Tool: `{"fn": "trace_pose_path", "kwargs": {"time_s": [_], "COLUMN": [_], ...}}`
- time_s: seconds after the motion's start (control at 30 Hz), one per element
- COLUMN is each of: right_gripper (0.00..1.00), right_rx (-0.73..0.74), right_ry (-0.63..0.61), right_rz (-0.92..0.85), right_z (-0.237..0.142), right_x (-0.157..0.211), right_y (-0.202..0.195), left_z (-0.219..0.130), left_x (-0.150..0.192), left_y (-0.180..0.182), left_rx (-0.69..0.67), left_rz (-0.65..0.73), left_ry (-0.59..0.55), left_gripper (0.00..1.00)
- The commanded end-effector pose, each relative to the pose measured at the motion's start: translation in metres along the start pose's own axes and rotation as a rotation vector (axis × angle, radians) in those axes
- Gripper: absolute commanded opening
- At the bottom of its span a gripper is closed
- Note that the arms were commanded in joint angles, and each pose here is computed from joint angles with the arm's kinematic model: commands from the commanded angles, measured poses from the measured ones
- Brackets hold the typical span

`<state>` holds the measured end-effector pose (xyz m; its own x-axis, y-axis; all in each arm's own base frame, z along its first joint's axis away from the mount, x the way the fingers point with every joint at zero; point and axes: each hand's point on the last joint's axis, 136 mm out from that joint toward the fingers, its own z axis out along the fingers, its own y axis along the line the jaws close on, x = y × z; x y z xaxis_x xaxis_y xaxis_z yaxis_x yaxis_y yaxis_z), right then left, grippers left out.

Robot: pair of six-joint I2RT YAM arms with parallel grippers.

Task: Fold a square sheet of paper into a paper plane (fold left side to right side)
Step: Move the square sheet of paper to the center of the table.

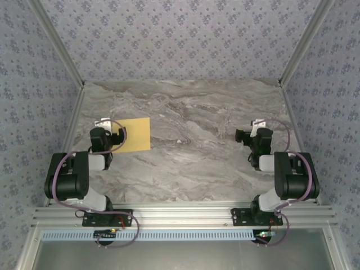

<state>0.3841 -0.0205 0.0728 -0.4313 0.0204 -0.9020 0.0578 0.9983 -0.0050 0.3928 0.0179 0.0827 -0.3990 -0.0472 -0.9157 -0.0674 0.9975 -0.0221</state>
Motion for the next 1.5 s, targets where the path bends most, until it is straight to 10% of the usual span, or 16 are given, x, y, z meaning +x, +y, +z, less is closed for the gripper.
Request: {"fn": "trace_pose_path", "kwargs": {"time_s": [0.0,0.23,0.4,1.03,1.47], "right_gripper": [1.0,1.0,1.0,1.0,1.0], "right_rx": [0.043,0.158,0.081,-0.014,-0.017], "right_ry": [-0.042,0.098,0.137,0.212,0.213], "right_rz": [0.03,0.147,0.226,0.066,0.055], "right_z": [-0.004,-0.042,-0.08,-0.131,-0.133], "right_x": [-0.016,-0.039,-0.043,-0.011,-0.014], "right_y": [-0.01,-0.025,0.009,0.083,0.085], "left_z": [-0.003,-0.048,-0.056,0.0,-0.013], "left_x": [-0.018,-0.061,-0.047,0.04,0.105], "left_y": [0.007,0.029,-0.005,-0.081,-0.116], "left_rx": [-0.046,-0.223,-0.111,-0.09,-0.005], "left_rz": [-0.022,-0.239,-0.349,-0.038,-0.094], "left_ry": [-0.013,0.239,0.422,0.857,1.047], "left_gripper": [0.98,0.98,0.98,0.98,0.98]}}
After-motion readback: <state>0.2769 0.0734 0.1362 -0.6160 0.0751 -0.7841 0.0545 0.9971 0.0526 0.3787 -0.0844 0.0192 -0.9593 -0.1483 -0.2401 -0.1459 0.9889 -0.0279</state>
